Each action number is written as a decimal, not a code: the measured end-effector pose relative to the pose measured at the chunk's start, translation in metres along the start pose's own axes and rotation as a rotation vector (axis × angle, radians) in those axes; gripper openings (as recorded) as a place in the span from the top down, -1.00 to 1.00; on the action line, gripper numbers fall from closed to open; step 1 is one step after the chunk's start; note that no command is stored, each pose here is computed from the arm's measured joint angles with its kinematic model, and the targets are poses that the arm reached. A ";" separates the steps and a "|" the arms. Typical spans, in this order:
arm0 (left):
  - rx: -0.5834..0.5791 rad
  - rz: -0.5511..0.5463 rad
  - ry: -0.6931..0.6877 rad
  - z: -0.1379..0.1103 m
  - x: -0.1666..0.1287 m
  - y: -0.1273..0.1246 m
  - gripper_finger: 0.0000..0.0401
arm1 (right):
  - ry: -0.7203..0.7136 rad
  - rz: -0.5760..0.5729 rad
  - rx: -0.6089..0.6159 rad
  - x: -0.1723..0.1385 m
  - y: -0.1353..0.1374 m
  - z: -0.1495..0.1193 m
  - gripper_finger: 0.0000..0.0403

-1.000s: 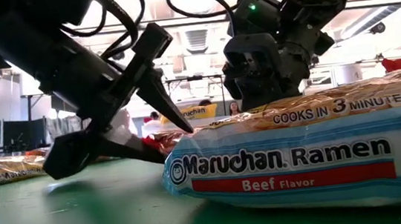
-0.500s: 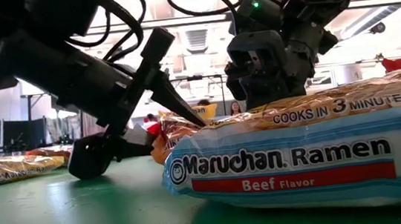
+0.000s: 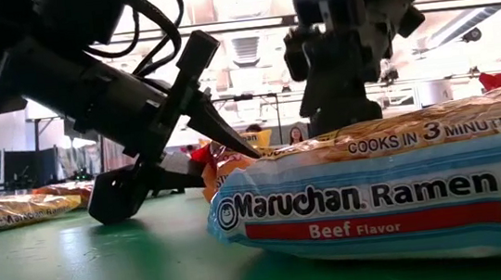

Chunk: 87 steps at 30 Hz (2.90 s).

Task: Sort Maruchan noodles
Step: Put the bottom orange noodle pack into the orange bin

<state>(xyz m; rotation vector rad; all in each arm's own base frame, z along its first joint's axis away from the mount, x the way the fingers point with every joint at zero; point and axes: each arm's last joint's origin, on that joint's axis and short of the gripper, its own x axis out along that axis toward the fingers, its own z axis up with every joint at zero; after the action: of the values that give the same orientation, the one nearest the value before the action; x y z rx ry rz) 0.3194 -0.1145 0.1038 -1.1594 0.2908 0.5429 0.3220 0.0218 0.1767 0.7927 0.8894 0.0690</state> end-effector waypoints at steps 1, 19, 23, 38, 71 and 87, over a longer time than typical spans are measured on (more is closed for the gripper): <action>0.007 0.000 0.001 0.000 0.000 0.000 0.36 | -0.007 0.006 -0.011 -0.002 0.002 0.001 0.33; 0.285 -0.088 0.038 0.003 0.000 -0.001 0.38 | 0.008 -0.086 0.009 -0.016 0.005 0.004 0.33; 0.371 -0.121 0.077 0.007 0.002 -0.001 0.38 | -0.029 -0.055 -0.053 -0.023 0.018 0.016 0.33; 0.521 -0.214 0.101 0.020 0.009 -0.007 0.38 | 0.105 -0.078 -0.298 -0.022 0.032 0.034 0.01; 0.706 -0.314 0.065 0.039 0.014 -0.015 0.38 | 0.287 0.044 -0.226 0.023 0.006 0.034 0.04; 0.652 -0.310 0.077 0.041 0.015 -0.015 0.37 | 0.289 0.049 -0.237 0.023 0.006 0.034 0.29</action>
<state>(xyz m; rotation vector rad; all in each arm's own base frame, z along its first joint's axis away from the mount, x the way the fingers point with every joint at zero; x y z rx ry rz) 0.3374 -0.0772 0.1239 -0.5725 0.3163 0.1068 0.3629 0.0144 0.1778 0.5901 1.1111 0.3336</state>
